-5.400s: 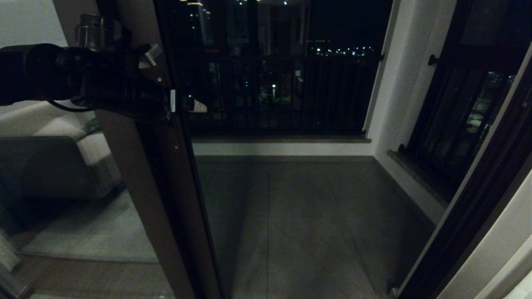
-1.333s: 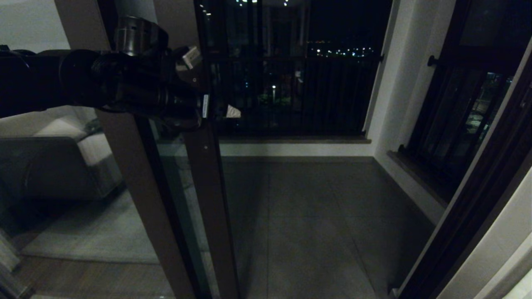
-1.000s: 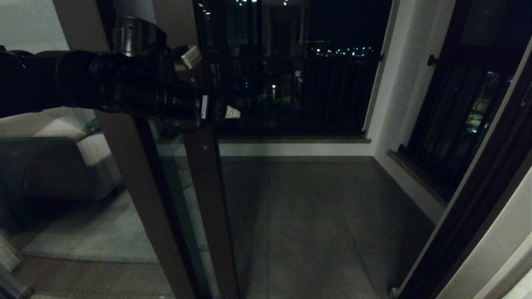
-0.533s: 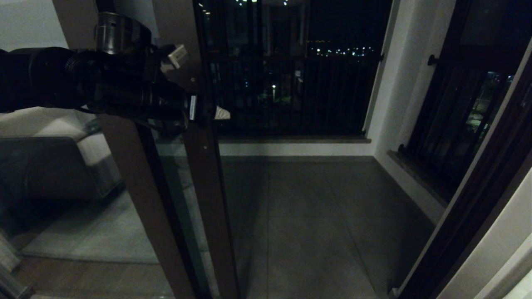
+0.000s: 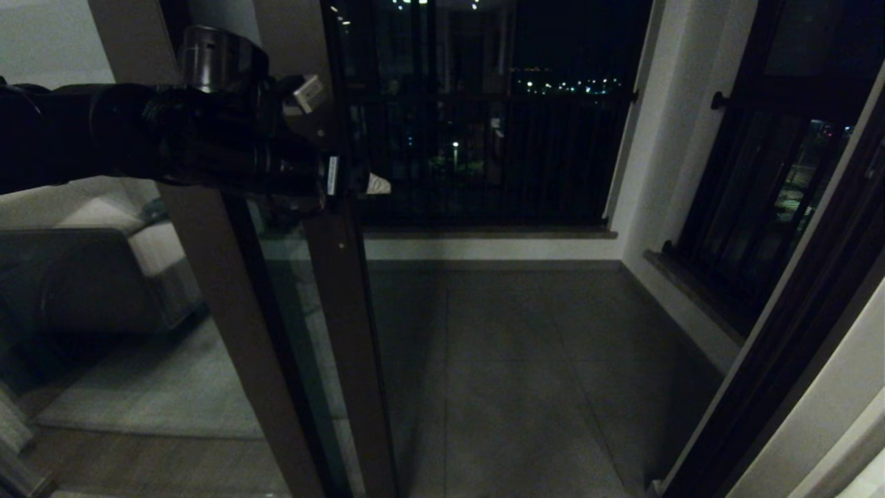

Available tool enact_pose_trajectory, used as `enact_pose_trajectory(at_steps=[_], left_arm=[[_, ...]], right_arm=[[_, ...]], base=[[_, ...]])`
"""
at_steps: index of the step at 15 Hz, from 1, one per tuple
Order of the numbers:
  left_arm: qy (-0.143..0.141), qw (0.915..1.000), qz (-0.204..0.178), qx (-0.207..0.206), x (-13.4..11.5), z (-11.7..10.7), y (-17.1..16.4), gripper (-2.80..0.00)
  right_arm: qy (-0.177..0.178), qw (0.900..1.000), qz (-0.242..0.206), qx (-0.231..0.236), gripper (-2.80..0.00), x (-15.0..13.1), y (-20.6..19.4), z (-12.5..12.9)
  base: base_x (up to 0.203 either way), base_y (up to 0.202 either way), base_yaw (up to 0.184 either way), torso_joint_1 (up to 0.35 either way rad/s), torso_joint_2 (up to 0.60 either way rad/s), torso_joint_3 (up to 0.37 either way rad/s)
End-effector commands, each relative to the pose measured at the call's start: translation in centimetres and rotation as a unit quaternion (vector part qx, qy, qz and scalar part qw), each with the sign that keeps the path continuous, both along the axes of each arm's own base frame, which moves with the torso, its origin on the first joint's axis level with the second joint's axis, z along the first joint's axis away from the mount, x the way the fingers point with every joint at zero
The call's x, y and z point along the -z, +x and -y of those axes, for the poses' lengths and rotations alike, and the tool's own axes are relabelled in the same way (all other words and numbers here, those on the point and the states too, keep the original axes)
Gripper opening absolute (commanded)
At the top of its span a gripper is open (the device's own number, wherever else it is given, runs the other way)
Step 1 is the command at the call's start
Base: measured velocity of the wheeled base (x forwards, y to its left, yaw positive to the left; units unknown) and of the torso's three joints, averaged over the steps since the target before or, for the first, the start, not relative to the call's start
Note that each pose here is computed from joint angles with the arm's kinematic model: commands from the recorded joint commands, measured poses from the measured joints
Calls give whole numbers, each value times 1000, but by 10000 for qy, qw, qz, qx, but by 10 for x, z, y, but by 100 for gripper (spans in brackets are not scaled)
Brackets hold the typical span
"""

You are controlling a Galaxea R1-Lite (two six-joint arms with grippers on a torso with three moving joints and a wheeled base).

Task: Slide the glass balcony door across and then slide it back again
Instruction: Close the slid door

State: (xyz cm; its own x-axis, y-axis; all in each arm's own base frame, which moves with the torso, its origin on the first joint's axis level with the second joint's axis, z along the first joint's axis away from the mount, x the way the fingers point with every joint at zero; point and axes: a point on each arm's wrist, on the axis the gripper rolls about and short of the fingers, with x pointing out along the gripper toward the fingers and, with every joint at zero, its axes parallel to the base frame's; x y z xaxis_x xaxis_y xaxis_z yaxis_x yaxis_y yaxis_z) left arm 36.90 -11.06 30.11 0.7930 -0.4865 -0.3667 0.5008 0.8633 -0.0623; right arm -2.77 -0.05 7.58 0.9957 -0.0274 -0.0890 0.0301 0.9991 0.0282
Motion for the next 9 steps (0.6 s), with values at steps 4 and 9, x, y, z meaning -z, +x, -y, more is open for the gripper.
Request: enact_pose_trajectory(at_steps=[4,9], left_arm=[[9,10000,-57,61,9,6,12,0],[2,9998,-25,221,6,16,7,0]], right_arm=[[0,10000,-7,1,-280,0,0,0],[0,10000,-7,1,-280,0,0,0]], base=[[0,0,0,0,0,0],[0,0,0,0,0,0]])
